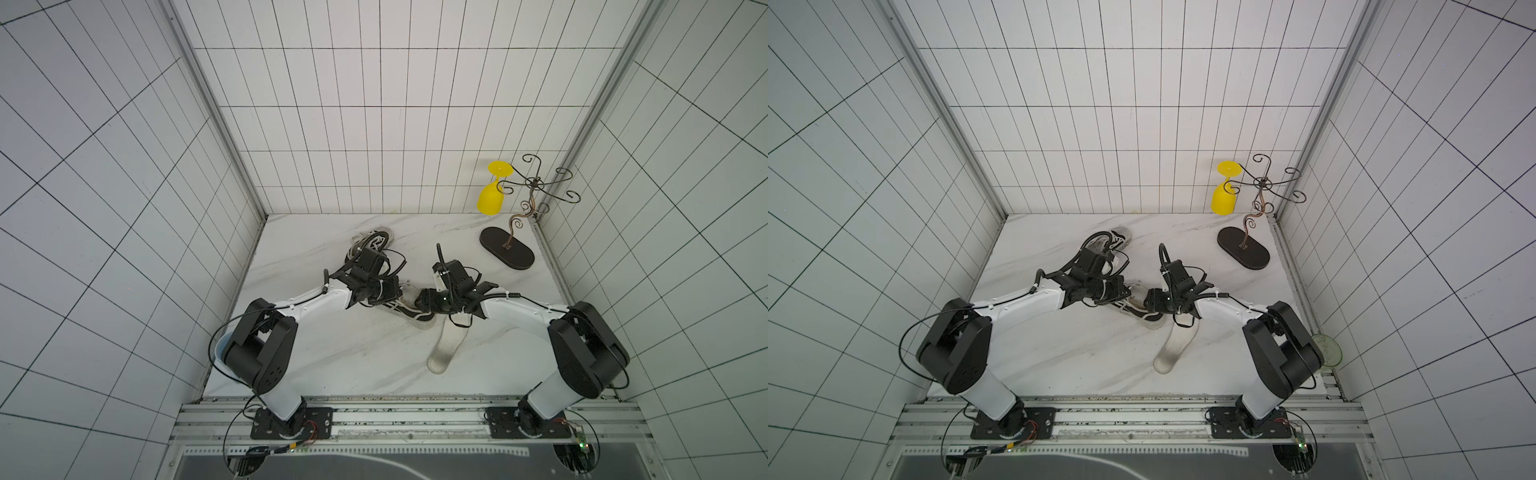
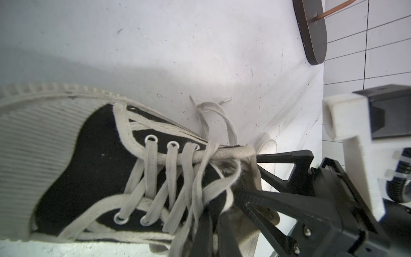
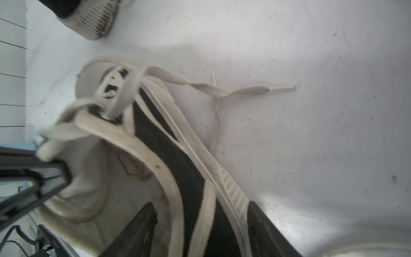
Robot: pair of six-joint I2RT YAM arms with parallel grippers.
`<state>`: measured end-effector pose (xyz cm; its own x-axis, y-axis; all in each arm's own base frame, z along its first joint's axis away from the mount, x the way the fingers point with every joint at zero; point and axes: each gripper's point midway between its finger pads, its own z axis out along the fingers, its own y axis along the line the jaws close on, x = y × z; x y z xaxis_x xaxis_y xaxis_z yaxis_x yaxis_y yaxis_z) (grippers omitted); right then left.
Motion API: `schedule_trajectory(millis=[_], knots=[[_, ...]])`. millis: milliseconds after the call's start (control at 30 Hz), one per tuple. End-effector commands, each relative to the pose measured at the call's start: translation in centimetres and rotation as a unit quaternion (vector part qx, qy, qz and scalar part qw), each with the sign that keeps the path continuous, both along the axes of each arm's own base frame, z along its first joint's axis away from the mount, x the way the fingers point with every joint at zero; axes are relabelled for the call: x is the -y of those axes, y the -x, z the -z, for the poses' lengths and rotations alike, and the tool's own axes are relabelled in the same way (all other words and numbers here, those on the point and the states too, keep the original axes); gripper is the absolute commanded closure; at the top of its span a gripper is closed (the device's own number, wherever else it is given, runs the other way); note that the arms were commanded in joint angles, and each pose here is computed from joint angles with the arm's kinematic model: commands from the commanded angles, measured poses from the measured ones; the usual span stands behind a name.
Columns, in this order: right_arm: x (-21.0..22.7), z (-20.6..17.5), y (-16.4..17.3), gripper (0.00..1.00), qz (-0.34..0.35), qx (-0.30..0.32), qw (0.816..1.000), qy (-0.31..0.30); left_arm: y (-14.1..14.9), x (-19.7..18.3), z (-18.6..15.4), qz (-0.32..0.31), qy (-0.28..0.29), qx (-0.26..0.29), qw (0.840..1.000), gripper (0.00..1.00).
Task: Insert the insole into the shoe
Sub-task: Adjust the shoe at the center of the board.
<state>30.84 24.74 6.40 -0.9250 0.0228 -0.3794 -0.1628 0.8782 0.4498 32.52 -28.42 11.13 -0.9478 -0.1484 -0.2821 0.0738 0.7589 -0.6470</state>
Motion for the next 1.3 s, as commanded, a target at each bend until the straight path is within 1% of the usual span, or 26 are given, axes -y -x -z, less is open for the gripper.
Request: schedule_trajectory(millis=[0,33,133,233,333,367,433,467,567,667,833,900,933,967,1033,1067,1100,1167,1200,1267], knots=[[0.5,0.0,-0.6,0.37,0.028,-0.021,0.999,0.034,-1.2,0.0,-2.5,-0.047,0.030,0.018,0.998,1.00],[0.6,0.4,-0.7,0.42,0.031,-0.022,0.998,0.044,-1.2,-0.3,-2.5,-0.060,0.025,0.016,0.998,1.00],[0.9,1.3,-0.8,0.49,0.033,-0.025,0.997,0.060,-1.7,-1.0,-3.3,-0.099,0.030,0.029,0.994,1.00],[1.0,2.1,-1.4,0.53,0.040,-0.005,0.996,0.083,-2.0,0.0,-4.0,-0.101,0.079,0.018,0.992,1.00],[1.6,2.7,-2.0,0.53,0.048,0.013,0.992,0.118,-2.1,1.3,-5.2,-0.077,0.152,-0.017,0.985,1.00],[2.0,3.0,-2.1,0.53,0.051,0.015,0.990,0.128,-2.2,1.3,-5.9,-0.068,0.178,-0.027,0.981,1.00],[2.8,3.4,-2.2,0.51,0.058,0.020,0.987,0.149,-2.1,0.9,-6.9,-0.049,0.214,-0.048,0.975,1.00],[3.3,3.5,-2.3,0.52,0.062,0.026,0.985,0.160,-1.9,0.9,-7.4,-0.028,0.236,-0.061,0.969,1.00],[4.5,3.8,-2.8,0.51,0.072,0.041,0.979,0.188,-1.2,0.1,-7.4,0.019,0.268,-0.094,0.959,1.00],[5.3,4.1,-3.4,0.51,0.078,0.045,0.974,0.207,-0.8,-1.8,-5.9,0.032,0.223,-0.093,0.970,1.00],[7.9,4.1,-4.3,0.51,0.103,0.048,0.966,0.232,-0.8,-6.2,-3.7,0.003,0.153,-0.092,0.984,1.00],[9.0,3.9,-4.6,0.51,0.114,0.052,0.964,0.235,-0.8,-7.4,-3.1,0.000,0.161,-0.094,0.982,1.00],[9.4,3.8,-4.8,0.51,0.118,0.053,0.963,0.236,-0.6,-7.5,-2.9,0.010,0.165,-0.093,0.982,1.00],[9.7,3.9,-4.9,0.51,0.118,0.053,0.963,0.237,-0.2,-7.9,-1.9,0.019,0.142,-0.094,0.985,1.00],[9.7,3.8,-5.2,0.50,0.116,0.054,0.963,0.237,0.3,-9.3,0.8,0.037,0.034,-0.091,0.995,1.00],[9.4,3.7,-5.3,0.50,0.111,0.055,0.965,0.231,0.6,-10.1,2.3,0.045,-0.019,-0.095,0.994,1.00],[9.1,3.8,-5.3,0.50,0.107,0.053,0.967,0.226,0.6,-10.5,3.2,0.046,-0.047,-0.098,0.993,1.00],[8.6,3.9,-5.3,0.50,0.102,0.048,0.970,0.216,0.1,-11.2,4.1,0.034,-0.071,-0.090,0.993,1.00],[8.5,3.9,-5.3,0.50,0.102,0.047,0.970,0.214,-0.3,-11.9,4.4,0.019,-0.094,-0.085,0.992,1.00],[8.6,3.9,-5.1,0.50,0.099,0.045,0.970,0.215,-0.9,-12.1,4.1,0.014,-0.108,-0.074,0.991,1.00]])
